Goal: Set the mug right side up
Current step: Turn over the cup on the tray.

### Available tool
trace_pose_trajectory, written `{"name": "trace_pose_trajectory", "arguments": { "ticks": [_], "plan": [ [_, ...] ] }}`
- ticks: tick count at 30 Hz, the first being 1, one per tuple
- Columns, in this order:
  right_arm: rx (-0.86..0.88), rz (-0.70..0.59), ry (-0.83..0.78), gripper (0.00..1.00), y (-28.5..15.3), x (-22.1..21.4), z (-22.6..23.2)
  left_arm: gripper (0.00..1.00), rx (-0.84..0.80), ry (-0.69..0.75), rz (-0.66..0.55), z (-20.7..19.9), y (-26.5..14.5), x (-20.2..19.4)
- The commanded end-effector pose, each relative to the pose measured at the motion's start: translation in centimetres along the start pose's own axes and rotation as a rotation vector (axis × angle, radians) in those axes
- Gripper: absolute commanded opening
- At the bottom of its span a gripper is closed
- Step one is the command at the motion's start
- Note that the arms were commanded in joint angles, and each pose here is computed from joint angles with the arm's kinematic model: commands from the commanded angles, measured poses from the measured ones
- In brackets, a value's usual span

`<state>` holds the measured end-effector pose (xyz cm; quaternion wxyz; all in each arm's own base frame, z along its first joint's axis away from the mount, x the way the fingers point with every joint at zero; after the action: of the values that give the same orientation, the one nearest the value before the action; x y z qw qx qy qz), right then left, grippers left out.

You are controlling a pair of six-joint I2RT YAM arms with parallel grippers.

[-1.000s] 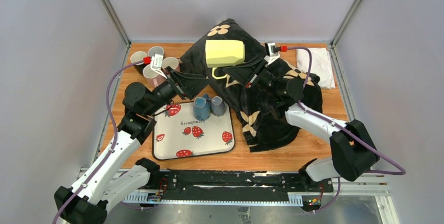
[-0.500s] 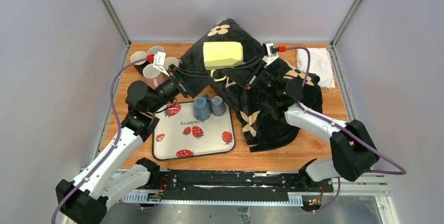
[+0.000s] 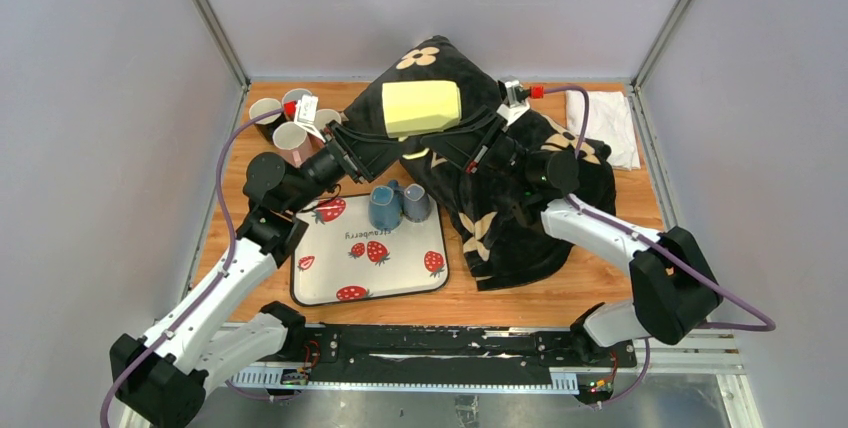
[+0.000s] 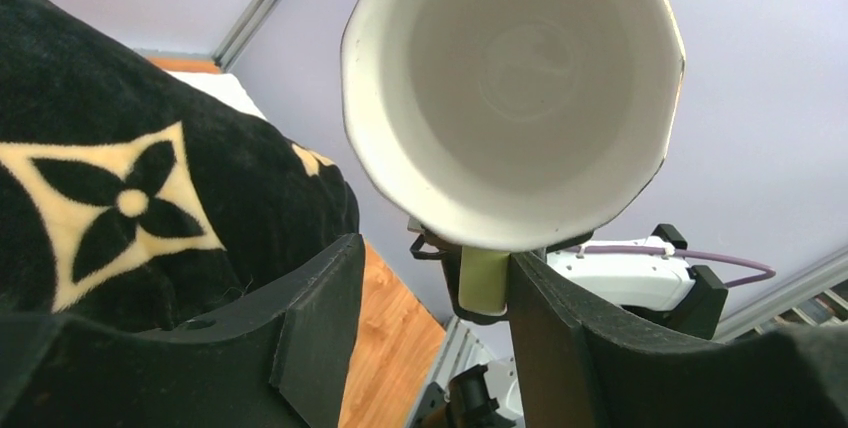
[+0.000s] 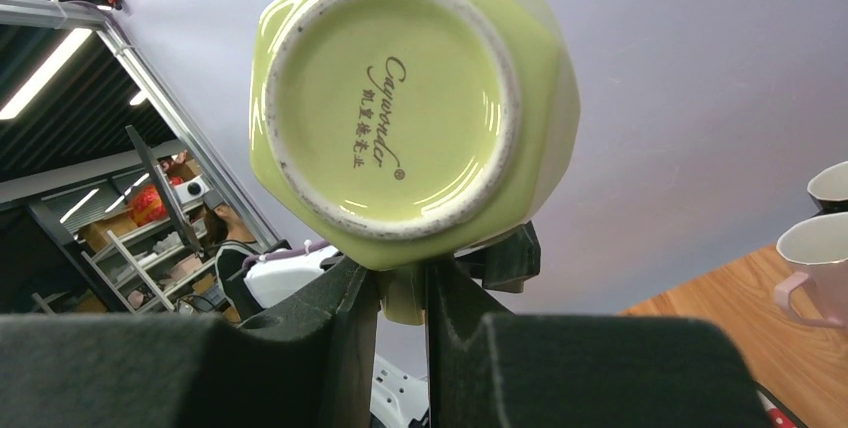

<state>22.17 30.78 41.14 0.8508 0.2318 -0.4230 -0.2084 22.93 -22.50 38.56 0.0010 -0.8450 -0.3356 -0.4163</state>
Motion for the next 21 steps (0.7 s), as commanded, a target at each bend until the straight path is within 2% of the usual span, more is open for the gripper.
{"name": "trace_pose_trajectory", "arguments": {
  "ticks": [1,21],
  "plan": [
    [0.186,-0.047,-0.120,0.00,1.5,1.7,4.9,0.58,-0.063,0.017,-0.049,-2.0,0.5,1.7],
    [0.197,-0.003,-0.110,0.00,2.0,-0.2,4.7,0.36,-0.117,-0.032,-0.085,-3.5,0.6,2.2]
  ]
}}
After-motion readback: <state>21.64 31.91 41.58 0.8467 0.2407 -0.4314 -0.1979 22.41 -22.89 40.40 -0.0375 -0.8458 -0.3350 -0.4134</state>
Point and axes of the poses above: each gripper's point midway between its finger pads, its own y axis out along the fingers, its own z axis along the line the jaws close on, x = y × z, the point moved 2 cm from there along -y, back along the fingers, and after that the axes turned 2 degrees about y, right-handed, at the moved point
